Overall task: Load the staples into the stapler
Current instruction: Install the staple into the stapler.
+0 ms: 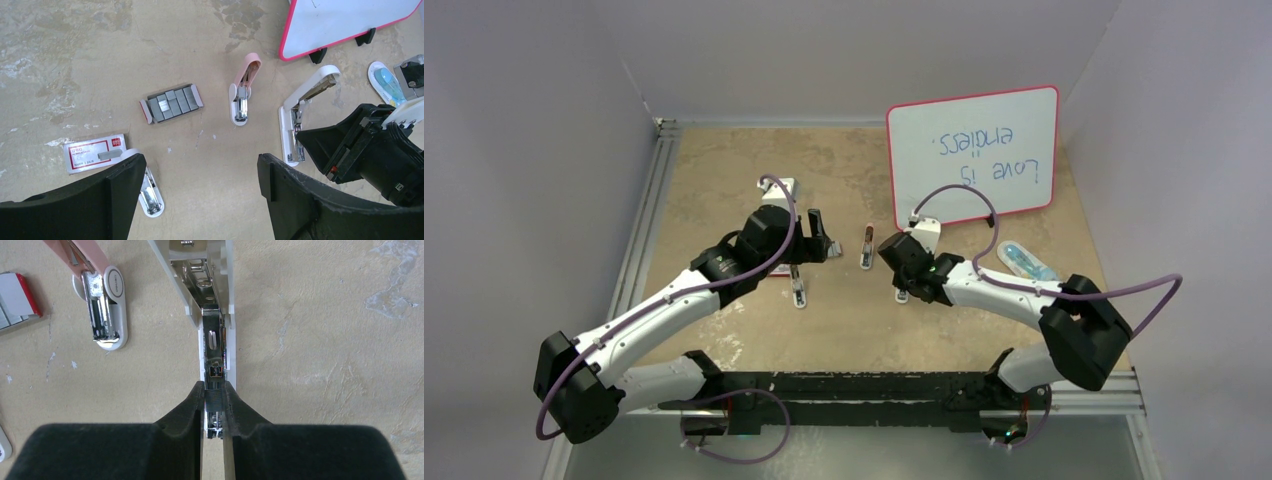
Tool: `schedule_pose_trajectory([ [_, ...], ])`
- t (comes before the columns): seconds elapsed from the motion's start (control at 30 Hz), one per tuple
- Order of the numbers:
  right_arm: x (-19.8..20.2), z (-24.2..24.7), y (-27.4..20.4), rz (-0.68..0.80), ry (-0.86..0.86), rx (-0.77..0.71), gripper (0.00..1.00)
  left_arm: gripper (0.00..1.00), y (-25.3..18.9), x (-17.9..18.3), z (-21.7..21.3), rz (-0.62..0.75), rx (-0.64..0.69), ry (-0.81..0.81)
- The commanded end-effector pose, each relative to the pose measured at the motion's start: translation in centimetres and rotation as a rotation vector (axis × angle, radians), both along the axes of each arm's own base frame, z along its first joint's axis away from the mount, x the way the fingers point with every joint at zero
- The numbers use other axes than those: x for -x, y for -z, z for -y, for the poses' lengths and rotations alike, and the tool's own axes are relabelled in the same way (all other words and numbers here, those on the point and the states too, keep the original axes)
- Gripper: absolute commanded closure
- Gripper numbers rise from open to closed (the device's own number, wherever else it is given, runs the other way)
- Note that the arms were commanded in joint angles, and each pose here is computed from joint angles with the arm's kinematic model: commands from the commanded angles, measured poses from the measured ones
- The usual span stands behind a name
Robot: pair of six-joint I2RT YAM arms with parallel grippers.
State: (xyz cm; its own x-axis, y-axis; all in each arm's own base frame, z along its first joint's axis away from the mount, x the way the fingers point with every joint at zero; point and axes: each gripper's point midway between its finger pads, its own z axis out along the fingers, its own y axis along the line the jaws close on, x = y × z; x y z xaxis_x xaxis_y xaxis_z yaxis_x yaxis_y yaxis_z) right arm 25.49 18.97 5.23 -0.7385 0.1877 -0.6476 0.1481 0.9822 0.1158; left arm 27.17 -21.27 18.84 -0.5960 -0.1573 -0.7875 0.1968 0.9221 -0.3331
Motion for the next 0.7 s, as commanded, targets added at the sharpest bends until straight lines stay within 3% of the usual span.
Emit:
schedule_pose_trajectory([
  [0.0,-0.43,0.71,-0.28,0.028,0.037,0.01,0.86,0.18,-1.12,-0.7,0.2,0.032,0.018,-0.012],
  [0.67,-0.37,0.43,0.62,0.006,0.023,0.02,0.85,0.18,-1.06,-0.78,0.12,0.034,0.015,-0.017],
])
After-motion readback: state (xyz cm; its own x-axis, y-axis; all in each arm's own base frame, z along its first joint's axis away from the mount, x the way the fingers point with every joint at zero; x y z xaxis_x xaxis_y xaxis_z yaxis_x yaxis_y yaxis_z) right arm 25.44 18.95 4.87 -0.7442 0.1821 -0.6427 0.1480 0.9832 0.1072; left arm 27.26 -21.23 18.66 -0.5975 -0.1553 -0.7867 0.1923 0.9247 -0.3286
